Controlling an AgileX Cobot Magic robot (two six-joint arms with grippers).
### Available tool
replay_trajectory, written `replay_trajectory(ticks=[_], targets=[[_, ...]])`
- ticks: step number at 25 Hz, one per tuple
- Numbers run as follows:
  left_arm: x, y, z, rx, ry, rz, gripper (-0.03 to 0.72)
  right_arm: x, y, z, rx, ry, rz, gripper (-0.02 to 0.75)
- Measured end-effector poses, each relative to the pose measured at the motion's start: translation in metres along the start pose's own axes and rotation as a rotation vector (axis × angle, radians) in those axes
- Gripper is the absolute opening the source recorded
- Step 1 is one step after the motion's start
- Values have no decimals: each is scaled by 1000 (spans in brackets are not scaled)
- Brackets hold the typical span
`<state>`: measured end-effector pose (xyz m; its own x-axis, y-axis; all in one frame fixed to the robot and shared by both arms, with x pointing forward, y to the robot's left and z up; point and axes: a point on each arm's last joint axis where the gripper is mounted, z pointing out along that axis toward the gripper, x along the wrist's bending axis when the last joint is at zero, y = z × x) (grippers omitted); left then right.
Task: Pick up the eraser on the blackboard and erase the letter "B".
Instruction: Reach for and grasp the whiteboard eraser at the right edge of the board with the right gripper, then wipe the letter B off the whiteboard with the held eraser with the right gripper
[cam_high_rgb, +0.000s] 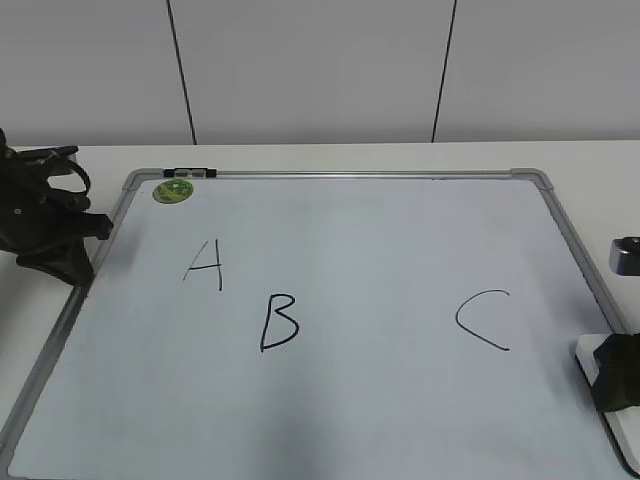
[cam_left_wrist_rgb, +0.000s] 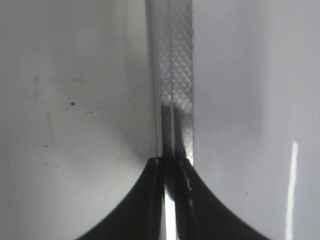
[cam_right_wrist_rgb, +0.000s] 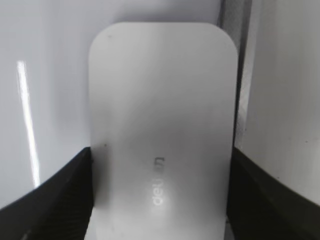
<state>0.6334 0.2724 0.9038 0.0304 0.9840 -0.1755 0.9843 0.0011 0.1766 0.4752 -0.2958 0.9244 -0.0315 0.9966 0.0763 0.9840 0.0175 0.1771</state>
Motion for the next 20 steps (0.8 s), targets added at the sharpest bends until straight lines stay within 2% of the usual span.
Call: replay_trajectory(ticks=[13,16,20], targets=[[0,0,0,2,0,0,26,10,29,-42,7,54,-25,532],[0,0,0,3,0,0,26,28,39,-52,-11,69,-98,532],[0,0,0,3,0,0,26,69,51,-67,-61,101,-247,532]])
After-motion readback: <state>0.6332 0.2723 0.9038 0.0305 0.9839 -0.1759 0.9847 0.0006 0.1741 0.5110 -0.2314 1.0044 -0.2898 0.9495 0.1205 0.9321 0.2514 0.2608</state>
